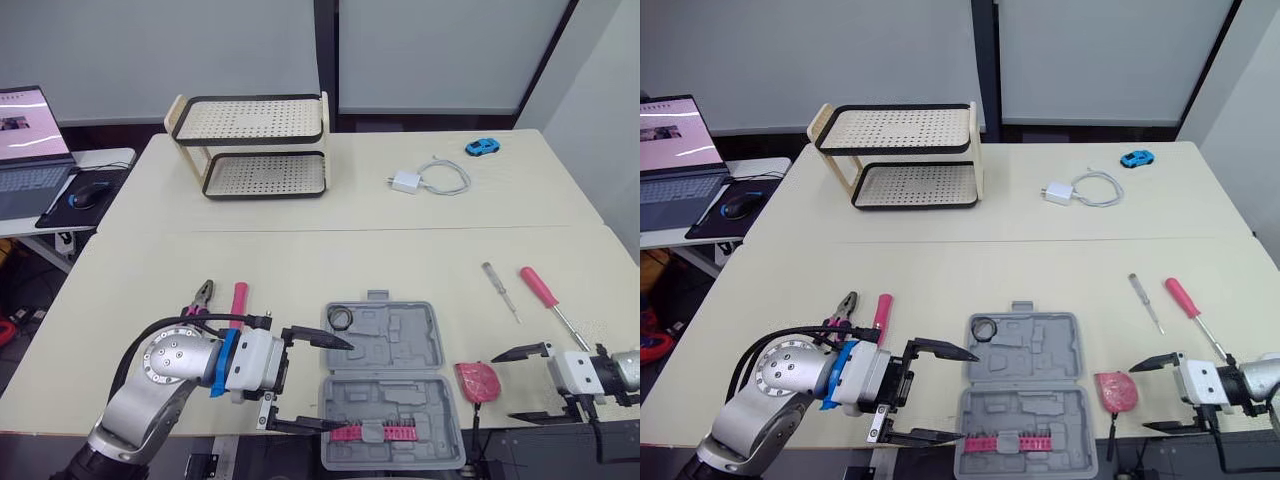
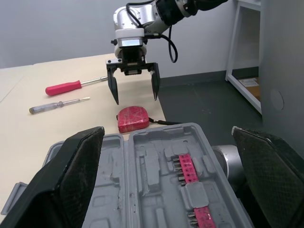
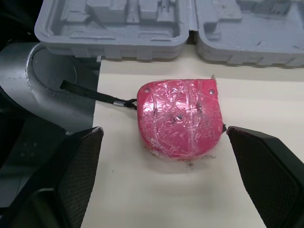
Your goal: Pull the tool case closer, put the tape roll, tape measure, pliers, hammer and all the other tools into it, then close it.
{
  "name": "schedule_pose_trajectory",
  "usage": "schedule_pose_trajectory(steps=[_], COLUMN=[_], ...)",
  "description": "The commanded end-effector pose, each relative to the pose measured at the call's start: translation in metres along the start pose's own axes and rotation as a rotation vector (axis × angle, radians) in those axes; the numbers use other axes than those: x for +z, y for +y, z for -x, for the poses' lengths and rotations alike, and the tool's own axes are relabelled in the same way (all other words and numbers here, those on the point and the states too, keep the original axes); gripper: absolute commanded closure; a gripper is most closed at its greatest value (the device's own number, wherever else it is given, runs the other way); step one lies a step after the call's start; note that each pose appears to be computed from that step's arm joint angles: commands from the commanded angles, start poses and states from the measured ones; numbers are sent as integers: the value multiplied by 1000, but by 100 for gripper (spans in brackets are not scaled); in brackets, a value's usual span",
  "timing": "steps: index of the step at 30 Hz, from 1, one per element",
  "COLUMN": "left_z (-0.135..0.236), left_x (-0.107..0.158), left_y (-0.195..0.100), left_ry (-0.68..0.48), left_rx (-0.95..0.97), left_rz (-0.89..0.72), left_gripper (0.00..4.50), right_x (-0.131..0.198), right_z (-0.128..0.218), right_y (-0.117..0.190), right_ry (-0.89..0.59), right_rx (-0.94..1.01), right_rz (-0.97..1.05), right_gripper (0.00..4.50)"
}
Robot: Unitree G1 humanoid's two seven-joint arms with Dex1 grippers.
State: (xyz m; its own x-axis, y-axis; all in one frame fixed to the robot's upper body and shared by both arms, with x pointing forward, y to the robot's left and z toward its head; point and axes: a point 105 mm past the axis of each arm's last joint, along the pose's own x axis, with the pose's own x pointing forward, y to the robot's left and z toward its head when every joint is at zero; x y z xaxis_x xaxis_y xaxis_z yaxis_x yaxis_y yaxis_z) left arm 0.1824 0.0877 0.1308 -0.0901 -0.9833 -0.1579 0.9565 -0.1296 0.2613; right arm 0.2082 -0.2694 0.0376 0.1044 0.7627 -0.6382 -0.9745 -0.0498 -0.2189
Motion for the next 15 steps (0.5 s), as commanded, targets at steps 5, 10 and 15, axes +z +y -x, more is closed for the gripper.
schedule_pose_trajectory(steps=[5, 10, 15], left_z=[-4, -5, -4], left_x=[4, 5, 7], left_y=[-4, -3, -3], left_ry=[-16, -16, -15], left_rx=[-16, -12, -10], left_rz=[-26, -32, -31], left_gripper=[0, 0, 0], right_x=[-8, -7, -6], right_z=[-8, -14, -18], right_y=[-9, -16, -13], right_ry=[61, 63, 59], right_rx=[-20, -37, -1], right_rz=[22, 36, 48], right_gripper=[2, 2, 2])
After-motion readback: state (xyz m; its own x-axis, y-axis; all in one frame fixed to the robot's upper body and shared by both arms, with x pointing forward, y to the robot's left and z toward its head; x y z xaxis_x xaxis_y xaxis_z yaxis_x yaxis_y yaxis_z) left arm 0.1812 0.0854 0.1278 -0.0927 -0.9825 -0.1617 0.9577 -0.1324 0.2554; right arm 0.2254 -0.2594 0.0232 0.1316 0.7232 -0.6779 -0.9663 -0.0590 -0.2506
